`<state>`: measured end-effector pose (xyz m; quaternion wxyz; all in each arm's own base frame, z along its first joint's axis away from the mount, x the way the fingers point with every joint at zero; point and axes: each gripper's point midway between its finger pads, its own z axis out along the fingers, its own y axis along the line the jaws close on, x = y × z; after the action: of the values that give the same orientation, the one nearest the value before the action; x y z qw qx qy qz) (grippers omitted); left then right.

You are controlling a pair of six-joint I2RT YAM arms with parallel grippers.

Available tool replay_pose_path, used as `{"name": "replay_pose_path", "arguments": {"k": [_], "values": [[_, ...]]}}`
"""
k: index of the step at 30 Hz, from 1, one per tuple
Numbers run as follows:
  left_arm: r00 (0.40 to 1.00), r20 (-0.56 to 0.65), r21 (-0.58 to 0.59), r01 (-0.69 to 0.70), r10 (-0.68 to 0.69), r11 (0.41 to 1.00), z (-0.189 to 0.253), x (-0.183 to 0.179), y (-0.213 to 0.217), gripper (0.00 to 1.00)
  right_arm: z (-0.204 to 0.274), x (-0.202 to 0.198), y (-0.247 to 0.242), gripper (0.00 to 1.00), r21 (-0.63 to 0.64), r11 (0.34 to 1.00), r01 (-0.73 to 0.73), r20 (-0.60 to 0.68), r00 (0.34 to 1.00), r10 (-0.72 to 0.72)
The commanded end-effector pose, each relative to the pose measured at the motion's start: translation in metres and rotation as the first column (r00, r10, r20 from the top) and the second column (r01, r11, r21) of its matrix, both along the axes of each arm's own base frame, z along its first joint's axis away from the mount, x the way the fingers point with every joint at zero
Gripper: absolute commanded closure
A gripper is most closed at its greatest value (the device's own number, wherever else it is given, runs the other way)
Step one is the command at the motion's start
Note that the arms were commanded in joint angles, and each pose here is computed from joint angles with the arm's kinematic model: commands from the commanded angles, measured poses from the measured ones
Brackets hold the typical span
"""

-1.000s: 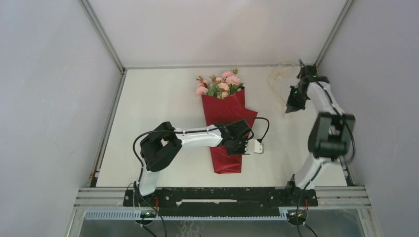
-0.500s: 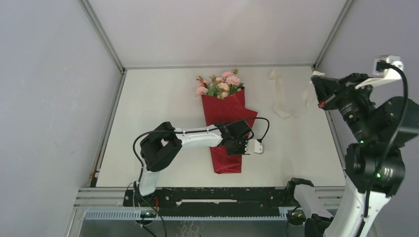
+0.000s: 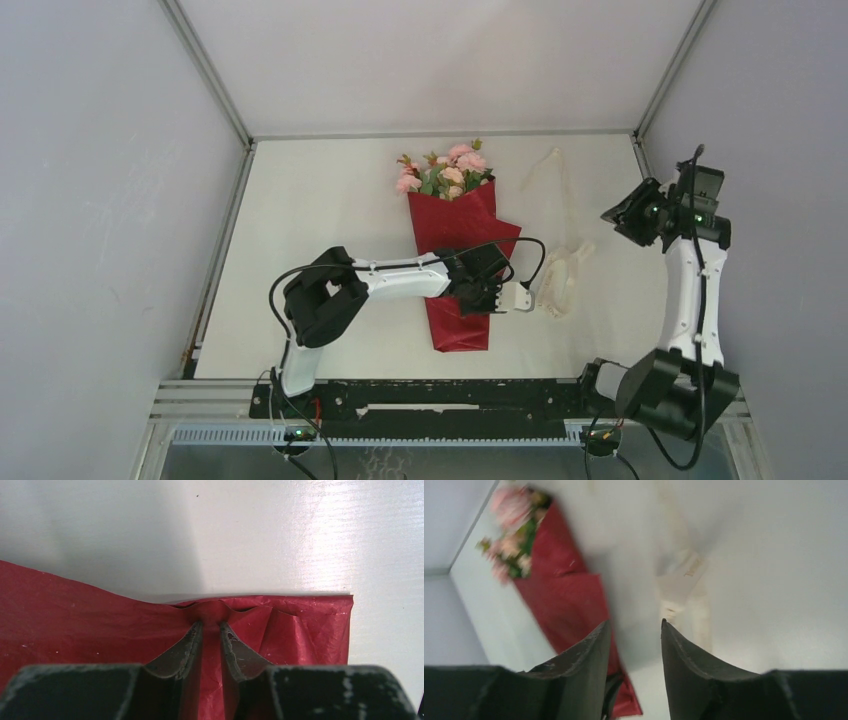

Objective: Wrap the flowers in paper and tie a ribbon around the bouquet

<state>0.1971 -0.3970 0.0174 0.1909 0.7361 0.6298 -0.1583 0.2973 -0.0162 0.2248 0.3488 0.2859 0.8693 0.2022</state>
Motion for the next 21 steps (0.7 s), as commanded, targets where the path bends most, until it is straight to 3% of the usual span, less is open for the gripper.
{"name": "replay_pose_path", "arguments": {"k": [1, 5, 8, 10, 14, 17, 21], "values": [[0.995, -0.102, 0.134, 0.010, 0.004, 0.991, -0.033, -0.022, 0.027, 0.76, -0.019, 0.016, -0.057, 0.48, -0.138, 0.978, 0.158, -0.071, 0.983, -0.169], [0.995, -0.101, 0.135, 0.011, 0.003, 0.991, -0.034, -0.022, 0.027, 0.75, -0.042, 0.002, -0.008, 0.46, -0.222, 0.975, 0.009, -0.197, 0.979, -0.054], [0.995, -0.103, 0.137, 0.013, 0.001, 0.990, -0.034, -0.023, 0.027, 0.75, -0.078, -0.028, 0.057, 0.45, -0.203, 0.963, -0.179, -0.306, 0.945, 0.111], [0.995, -0.102, 0.135, 0.014, -0.001, 0.991, -0.034, -0.023, 0.027, 0.75, -0.104, -0.048, 0.079, 0.45, -0.187, 0.956, -0.227, -0.369, 0.918, 0.146], [0.995, -0.100, 0.138, 0.019, -0.005, 0.990, -0.034, -0.023, 0.028, 0.75, -0.145, -0.060, 0.096, 0.45, -0.109, 0.969, -0.223, -0.410, 0.898, 0.161], [0.995, -0.100, 0.139, 0.018, -0.004, 0.990, -0.034, -0.023, 0.028, 0.75, -0.165, -0.052, 0.098, 0.45, -0.122, 0.967, -0.222, -0.434, 0.888, 0.149], [0.995, -0.099, 0.140, 0.013, 0.001, 0.990, -0.034, -0.023, 0.028, 0.75, -0.182, -0.043, 0.103, 0.52, -0.111, 0.963, -0.245, -0.452, 0.875, 0.171]]}}
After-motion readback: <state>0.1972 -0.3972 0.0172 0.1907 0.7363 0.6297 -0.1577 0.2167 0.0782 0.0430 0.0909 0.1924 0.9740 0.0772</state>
